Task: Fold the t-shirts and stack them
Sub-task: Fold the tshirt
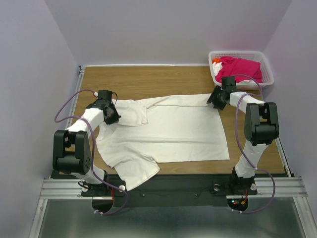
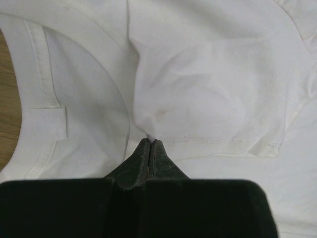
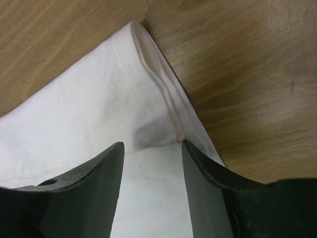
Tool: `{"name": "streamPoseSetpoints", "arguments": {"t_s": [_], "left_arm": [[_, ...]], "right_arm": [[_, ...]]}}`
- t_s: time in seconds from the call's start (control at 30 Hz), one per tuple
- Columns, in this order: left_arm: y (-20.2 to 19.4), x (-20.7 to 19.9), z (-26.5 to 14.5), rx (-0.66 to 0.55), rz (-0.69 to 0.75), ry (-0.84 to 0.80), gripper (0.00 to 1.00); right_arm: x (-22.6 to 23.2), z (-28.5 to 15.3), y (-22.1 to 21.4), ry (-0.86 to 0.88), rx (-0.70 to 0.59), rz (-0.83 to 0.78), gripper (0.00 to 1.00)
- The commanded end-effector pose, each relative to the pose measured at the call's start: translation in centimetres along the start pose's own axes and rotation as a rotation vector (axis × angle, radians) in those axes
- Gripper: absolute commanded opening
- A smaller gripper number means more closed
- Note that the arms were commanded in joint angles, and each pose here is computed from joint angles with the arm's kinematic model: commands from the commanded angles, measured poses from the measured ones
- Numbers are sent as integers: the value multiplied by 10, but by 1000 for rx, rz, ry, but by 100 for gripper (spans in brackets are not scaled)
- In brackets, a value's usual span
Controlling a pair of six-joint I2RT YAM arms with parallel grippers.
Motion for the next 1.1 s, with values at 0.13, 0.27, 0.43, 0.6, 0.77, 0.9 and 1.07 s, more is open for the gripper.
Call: {"name": "streamPoseSetpoints", "arguments": {"t_s": [0.13,0.27,0.43,0.6,0.77,0.9,1.07], "left_arm": [[21,-11,-20,-65,-4,-34,0],[19,-10,-21,-62,-1,-35,0],[21,-10,-23,-68,0,-35,0],[26,-13,-30,-83,-4,-42,0],[35,-14,-47,-87,-10,-35,0],[40,-18,-62,-101,-22,-51,0],[35,-17,-70,-88,-35,-50,0]], "right_arm": [[8,3,23,12,-63,22,50],[8,3,24,12,-65,23,41],[5,2,28,-12,-90,20,21],[5,-1,32,-16,-106,9,1],[12,-14,43,3,-141,-1,1],[15,-28,53,12,-177,-11,1],[21,-46,63,22,-207,-28,1]]}}
Point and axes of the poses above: each gripper's point midway between its finger pads, its own z axis out along the fingers, its own x axis along the line the jaws close on, y = z × x, the point moved 1 cm from there along -z, back along the fingers, and after that the axes turned 3 degrees about z, right-handed, at the moved point
